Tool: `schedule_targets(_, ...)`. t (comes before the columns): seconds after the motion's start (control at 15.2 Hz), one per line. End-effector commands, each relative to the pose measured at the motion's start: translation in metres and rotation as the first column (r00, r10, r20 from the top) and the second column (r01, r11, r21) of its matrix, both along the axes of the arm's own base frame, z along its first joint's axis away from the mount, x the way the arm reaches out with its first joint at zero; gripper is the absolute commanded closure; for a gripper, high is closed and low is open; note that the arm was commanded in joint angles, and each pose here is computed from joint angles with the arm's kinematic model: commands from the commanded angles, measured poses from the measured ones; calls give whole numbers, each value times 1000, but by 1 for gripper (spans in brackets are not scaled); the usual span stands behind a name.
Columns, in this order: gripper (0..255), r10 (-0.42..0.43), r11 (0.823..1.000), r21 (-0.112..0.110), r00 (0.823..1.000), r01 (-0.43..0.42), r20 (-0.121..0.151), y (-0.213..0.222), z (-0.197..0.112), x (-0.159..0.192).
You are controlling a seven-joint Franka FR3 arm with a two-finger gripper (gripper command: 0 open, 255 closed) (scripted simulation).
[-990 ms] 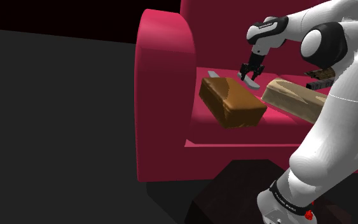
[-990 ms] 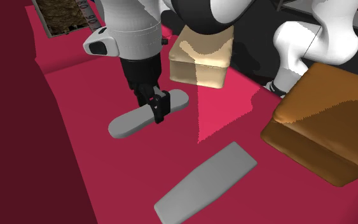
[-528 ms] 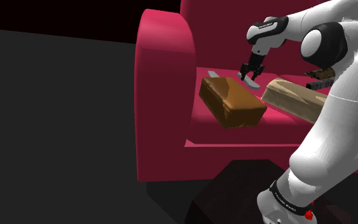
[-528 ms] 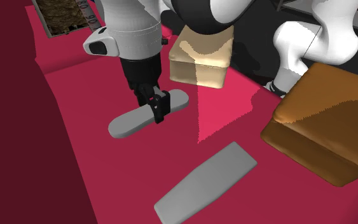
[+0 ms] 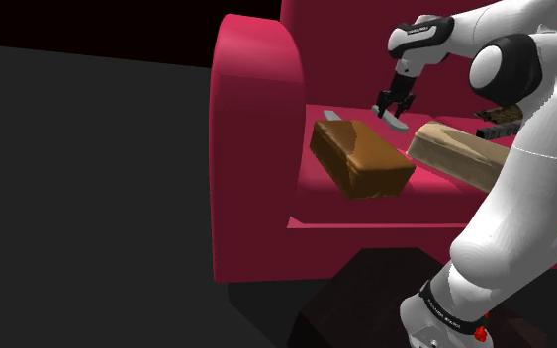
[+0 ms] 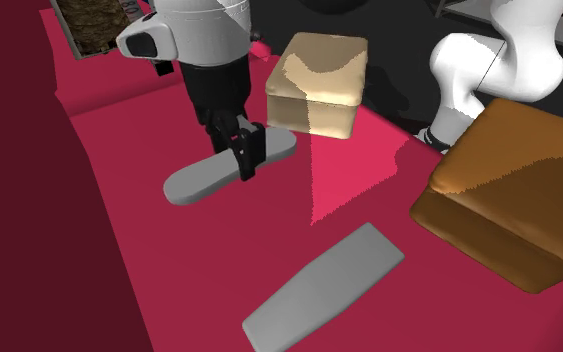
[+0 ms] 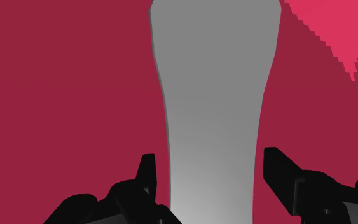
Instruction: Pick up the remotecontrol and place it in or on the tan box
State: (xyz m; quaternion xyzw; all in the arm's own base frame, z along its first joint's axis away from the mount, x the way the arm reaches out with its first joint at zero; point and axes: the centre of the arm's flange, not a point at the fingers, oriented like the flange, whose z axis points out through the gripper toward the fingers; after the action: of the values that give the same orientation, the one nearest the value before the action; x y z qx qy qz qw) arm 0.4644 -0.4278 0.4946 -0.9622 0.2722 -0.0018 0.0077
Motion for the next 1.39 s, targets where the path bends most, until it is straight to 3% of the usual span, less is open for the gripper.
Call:
schedule_targets(0.0, 255, 0, 1000, 0, 1000, 0, 0, 2, 11, 0)
schedule_targets(1.32, 255, 0, 1000, 0, 1000, 0, 0, 2, 117, 0)
